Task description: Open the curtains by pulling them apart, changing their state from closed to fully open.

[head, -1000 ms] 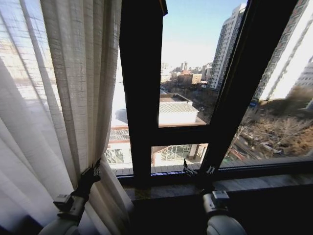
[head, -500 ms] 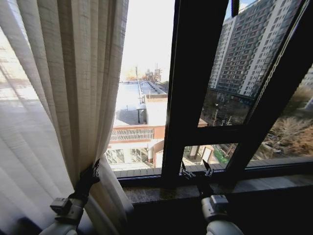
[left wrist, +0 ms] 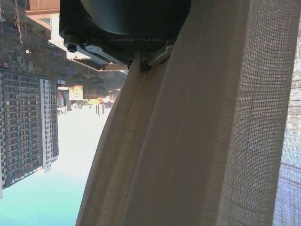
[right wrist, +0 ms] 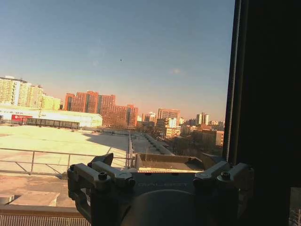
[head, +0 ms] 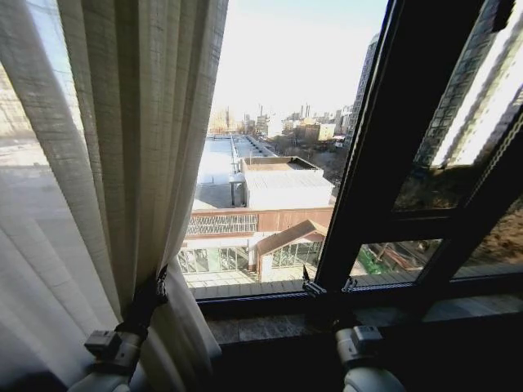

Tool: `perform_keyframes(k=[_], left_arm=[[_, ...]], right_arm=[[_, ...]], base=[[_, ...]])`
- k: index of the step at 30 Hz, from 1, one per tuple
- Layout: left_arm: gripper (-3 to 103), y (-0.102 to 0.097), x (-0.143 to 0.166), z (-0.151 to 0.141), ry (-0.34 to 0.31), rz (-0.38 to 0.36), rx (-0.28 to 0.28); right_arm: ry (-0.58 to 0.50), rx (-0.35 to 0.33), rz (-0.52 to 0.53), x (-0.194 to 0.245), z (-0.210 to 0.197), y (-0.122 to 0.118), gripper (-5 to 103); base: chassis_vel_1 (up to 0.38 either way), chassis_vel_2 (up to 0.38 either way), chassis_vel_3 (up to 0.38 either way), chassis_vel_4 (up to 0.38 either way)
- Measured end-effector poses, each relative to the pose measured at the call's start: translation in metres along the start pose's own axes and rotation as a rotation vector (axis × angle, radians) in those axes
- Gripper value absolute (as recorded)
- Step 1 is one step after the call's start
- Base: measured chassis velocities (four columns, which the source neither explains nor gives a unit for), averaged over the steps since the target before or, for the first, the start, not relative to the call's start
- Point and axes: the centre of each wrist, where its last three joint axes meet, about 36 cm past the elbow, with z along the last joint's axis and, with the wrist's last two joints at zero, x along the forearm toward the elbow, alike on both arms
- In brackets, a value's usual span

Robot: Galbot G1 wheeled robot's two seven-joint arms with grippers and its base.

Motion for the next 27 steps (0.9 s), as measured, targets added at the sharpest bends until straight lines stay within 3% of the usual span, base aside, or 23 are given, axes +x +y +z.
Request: perform_keyframes(k=[27], left_arm=[[0, 0.0012, 0.0045, 0.0045, 0.002, -0.024, -0.006]], right_arm=[[0.013, 0.022, -0.014, -0.0001, 0.0066, 0.0049, 100]], base=[[0.010, 0.011, -0.008, -0.006]])
